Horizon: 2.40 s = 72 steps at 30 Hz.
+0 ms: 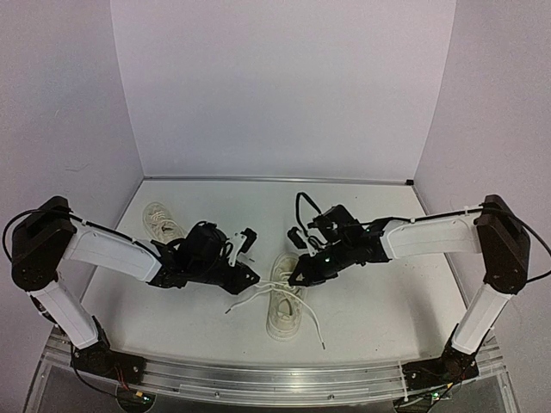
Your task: Tie the shoes
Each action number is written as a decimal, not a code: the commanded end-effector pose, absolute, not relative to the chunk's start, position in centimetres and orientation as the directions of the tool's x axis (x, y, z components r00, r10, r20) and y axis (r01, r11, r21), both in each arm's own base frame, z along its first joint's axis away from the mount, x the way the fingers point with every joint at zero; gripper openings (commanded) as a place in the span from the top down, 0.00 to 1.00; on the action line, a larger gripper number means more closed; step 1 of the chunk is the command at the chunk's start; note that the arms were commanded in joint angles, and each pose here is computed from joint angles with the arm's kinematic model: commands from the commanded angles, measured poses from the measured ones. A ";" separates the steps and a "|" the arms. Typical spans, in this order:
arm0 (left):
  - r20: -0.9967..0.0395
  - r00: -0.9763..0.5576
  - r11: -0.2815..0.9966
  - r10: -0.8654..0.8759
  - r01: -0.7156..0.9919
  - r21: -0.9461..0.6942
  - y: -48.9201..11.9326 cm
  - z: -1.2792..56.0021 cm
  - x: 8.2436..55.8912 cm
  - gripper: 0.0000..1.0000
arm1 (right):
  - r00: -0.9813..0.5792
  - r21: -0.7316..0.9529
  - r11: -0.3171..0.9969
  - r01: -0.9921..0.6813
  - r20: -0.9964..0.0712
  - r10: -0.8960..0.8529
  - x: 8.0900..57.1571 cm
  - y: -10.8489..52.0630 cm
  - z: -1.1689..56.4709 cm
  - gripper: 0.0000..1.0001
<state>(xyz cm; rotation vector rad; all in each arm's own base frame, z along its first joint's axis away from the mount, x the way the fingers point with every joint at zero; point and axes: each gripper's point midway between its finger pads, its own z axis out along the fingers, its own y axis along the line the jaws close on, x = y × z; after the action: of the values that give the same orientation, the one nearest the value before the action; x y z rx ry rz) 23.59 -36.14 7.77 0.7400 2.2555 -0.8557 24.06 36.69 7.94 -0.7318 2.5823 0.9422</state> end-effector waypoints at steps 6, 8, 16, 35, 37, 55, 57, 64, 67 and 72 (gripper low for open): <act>-0.762 -0.599 0.649 0.245 0.685 -0.330 -35.0 13.2 24.2 0.55 | -0.819 0.546 0.627 -0.556 -0.490 -0.299 24.5 37.5 10.0 1.00; -0.791 -0.560 0.651 0.245 0.700 -0.294 -34.1 14.9 24.0 0.49 | -0.818 0.544 0.629 -0.556 -0.495 -0.295 24.5 37.4 10.1 1.00; -0.853 -0.354 0.492 0.383 0.860 -0.136 -34.7 18.0 21.5 0.51 | -0.819 0.540 0.638 -0.549 -0.498 -0.284 24.6 37.2 10.1 1.00; -0.725 0.292 0.057 0.625 0.908 0.415 -39.9 13.3 19.0 0.83 | -0.836 0.578 0.621 -0.529 -0.483 -0.263 24.5 37.8 11.0 1.00; -0.714 0.312 0.034 0.626 0.904 0.425 -40.5 13.1 19.1 0.84 | -0.838 0.582 0.620 -0.526 -0.477 -0.264 24.5 37.8 10.8 1.00; -0.645 0.362 -0.018 0.673 0.880 0.475 -42.4 10.2 20.7 0.85 | -0.843 0.611 0.591 -0.527 -0.461 -0.276 24.5 38.2 10.9 1.00; -0.643 0.362 -0.009 0.675 0.876 0.483 -42.5 10.2 21.0 0.85 | -0.843 0.613 0.588 -0.527 -0.461 -0.275 24.5 38.2 11.0 1.00; -0.646 0.358 -0.001 0.674 0.875 0.484 -42.9 10.1 21.3 0.86 | -0.843 0.615 0.584 -0.529 -0.460 -0.278 24.5 38.3 11.0 1.00; -0.646 0.357 0.003 0.675 0.874 0.486 -43.0 10.1 21.4 0.85 | -0.844 0.616 0.585 -0.528 -0.459 -0.279 24.5 38.2 10.9 1.00; -0.643 0.356 0.001 0.678 0.874 0.486 -43.2 10.0 21.5 0.84 | -0.843 0.617 0.582 -0.530 -0.459 -0.281 24.5 38.3 11.0 1.00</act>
<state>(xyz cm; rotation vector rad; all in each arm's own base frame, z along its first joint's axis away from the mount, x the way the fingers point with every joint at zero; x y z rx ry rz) 20.58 -41.69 7.97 1.7871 1.4252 -0.2786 23.77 37.28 9.35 -0.6478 2.5649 1.0825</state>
